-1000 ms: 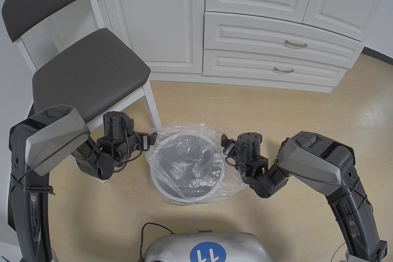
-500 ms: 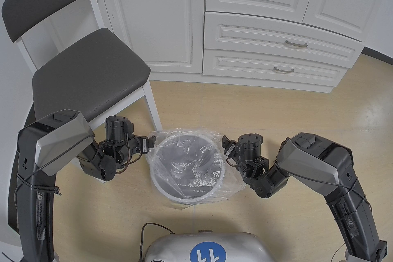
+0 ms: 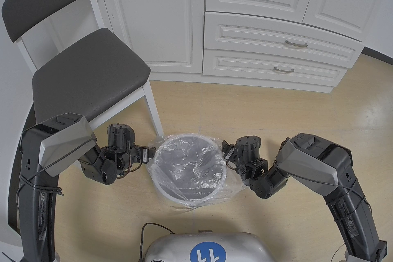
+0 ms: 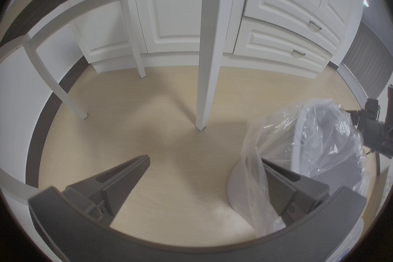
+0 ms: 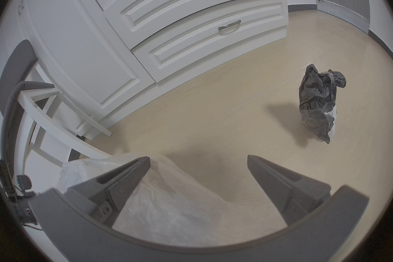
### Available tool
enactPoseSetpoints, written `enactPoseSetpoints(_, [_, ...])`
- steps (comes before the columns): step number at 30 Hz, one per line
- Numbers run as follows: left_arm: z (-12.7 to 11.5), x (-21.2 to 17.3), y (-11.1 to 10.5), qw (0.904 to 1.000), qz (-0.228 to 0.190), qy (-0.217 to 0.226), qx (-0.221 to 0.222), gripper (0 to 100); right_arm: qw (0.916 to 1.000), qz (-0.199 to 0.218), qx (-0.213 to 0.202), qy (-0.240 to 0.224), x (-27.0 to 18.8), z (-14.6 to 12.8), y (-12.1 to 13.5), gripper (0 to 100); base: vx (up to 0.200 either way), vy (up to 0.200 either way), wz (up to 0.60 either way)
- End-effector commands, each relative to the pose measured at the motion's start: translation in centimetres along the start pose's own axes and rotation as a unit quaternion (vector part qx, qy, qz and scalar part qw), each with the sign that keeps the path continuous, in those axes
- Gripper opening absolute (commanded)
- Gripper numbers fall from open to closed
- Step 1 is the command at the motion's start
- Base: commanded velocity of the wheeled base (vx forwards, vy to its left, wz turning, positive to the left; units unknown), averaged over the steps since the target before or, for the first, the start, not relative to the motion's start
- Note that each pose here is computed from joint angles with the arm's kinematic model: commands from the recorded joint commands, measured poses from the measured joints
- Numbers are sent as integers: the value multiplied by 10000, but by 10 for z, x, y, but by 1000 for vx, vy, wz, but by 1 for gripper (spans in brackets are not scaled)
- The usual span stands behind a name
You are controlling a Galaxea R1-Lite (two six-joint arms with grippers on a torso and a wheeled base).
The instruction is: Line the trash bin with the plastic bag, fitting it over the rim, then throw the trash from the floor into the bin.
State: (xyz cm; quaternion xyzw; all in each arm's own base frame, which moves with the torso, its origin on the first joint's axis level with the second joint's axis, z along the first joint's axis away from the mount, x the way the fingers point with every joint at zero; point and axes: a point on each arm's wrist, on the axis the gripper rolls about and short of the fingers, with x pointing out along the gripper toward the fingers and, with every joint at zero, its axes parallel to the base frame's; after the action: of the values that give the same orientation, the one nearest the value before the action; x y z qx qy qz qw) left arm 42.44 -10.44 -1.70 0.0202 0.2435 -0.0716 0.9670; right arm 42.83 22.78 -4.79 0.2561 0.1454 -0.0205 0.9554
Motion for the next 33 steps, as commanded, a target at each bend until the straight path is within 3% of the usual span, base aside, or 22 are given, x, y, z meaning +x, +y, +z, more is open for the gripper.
enactPoseSetpoints(1, [-2, 1, 1, 10000, 19, 83, -4, 100, 10000, -3, -4, 2, 0, -1, 0, 100, 0, 0, 0])
enactPoseSetpoints(13, [5, -11, 7, 10000, 1, 17, -24, 100, 10000, 57, 28, -50, -3, 5, 4, 100, 0, 0, 0])
enactPoseSetpoints(20, [23, -47, 5, 9976, -690, -72, -26, 100, 10000, 74, 13, -24, -5, 1, 4, 100, 0, 0, 0])
enactPoseSetpoints(25, [29, -59, 6, 9969, -771, -155, -9, 100, 10000, 52, -4, 3, -4, -2, 3, 100, 0, 0, 0])
enactPoseSetpoints(27, [28, -61, 9, 9971, -742, -139, 61, 100, 10000, 54, -9, 12, -4, -3, 3, 100, 0, 0, 0])
enactPoseSetpoints(33, [12, -62, 29, 9950, -556, 113, 826, 100, 10000, 41, -20, 28, -4, -4, 2, 100, 0, 0, 0])
